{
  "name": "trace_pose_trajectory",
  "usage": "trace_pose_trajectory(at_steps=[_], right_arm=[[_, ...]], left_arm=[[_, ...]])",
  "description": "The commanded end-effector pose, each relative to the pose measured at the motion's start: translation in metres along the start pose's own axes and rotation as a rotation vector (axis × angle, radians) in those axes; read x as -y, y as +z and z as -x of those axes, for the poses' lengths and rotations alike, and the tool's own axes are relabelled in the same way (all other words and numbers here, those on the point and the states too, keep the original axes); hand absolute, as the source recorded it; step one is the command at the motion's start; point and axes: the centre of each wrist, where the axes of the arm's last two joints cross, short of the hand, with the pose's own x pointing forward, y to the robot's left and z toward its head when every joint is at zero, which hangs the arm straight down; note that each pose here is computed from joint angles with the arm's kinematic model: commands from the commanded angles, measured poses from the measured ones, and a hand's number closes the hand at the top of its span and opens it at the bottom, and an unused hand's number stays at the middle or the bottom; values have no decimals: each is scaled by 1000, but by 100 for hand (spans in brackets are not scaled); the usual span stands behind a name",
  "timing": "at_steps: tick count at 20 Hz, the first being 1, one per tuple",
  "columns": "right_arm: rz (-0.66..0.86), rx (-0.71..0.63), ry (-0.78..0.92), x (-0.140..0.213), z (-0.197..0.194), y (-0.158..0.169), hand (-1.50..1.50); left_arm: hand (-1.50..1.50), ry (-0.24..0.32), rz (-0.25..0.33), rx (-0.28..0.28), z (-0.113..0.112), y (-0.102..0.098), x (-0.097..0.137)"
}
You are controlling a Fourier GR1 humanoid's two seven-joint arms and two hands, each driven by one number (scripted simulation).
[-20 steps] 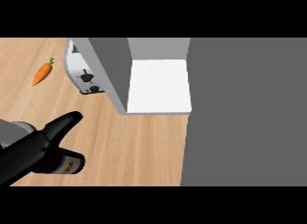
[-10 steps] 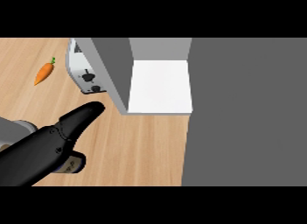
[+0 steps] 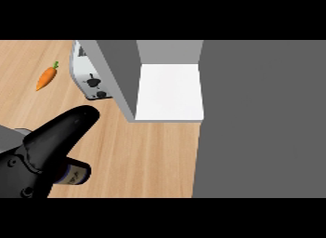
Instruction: Pick up the wine, place it into the cabinet and close the cabinet
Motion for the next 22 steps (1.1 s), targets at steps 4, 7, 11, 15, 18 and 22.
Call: trace_pose_trajectory(at_steps=[4, 7, 11, 15, 18, 22], right_arm=[[-5, 34, 24, -5, -25, 3, -150], [28, 31, 33, -10, -21, 2, -150], [32, 40, 22, -11, -27, 1, -150], [50, 50, 38, -5, -19, -5, -150], [37, 33, 30, -14, -27, -4, -150], [76, 28, 31, -13, -26, -3, -150]], left_arm=[[-150, -61, -10, -154, -11, 3, -21], [-150, -72, 9, -131, -19, 0, -14], [-150, -84, 35, -144, -17, -2, -4], [-150, -68, 3, -147, -14, -1, -8], [-150, -102, 11, -160, -18, -9, -9], [-150, -110, 8, -190, -14, -20, -20]])
